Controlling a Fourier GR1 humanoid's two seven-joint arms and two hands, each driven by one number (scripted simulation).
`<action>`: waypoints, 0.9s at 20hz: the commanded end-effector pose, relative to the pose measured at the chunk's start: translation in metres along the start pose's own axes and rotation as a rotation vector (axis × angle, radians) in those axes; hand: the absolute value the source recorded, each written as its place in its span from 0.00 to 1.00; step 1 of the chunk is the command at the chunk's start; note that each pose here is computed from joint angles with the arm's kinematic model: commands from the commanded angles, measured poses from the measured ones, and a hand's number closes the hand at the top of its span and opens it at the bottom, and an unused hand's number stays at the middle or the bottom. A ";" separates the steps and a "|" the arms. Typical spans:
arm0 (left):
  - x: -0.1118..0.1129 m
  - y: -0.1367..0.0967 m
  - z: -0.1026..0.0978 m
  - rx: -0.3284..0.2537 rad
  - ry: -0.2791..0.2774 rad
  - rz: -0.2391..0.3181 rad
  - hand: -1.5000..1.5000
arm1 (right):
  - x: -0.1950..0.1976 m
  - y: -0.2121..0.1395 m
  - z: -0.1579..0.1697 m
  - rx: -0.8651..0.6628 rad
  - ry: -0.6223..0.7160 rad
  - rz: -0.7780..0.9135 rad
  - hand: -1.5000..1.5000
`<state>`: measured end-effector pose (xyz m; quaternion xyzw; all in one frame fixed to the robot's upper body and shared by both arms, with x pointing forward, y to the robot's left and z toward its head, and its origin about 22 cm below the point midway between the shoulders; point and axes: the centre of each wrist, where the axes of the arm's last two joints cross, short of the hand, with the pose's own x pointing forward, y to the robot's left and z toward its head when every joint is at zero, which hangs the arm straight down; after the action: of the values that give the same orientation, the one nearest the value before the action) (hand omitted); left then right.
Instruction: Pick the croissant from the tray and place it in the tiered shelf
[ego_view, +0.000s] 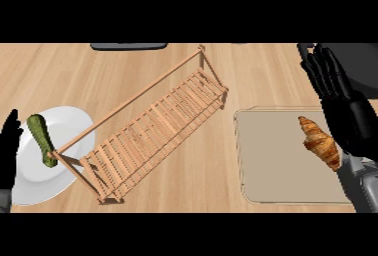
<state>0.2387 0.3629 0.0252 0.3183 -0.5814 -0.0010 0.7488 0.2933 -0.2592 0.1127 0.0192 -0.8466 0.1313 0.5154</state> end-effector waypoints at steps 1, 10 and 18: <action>-0.017 0.000 0.008 -0.065 0.025 0.028 0.50 | 0.000 -0.044 0.000 -0.064 0.015 0.037 1.00; -0.013 -0.080 0.031 -0.416 0.182 0.322 0.50 | -0.023 -0.212 0.116 -0.332 0.579 0.387 1.00; -0.005 -0.078 0.024 -0.477 0.213 0.342 0.50 | -0.009 -0.268 0.138 -0.034 0.475 0.272 0.00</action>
<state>0.2454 0.2975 -0.0111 0.0644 -0.5520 0.0211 0.8311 0.2327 -0.5307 0.0898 -0.1792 -0.7005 0.1483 0.6747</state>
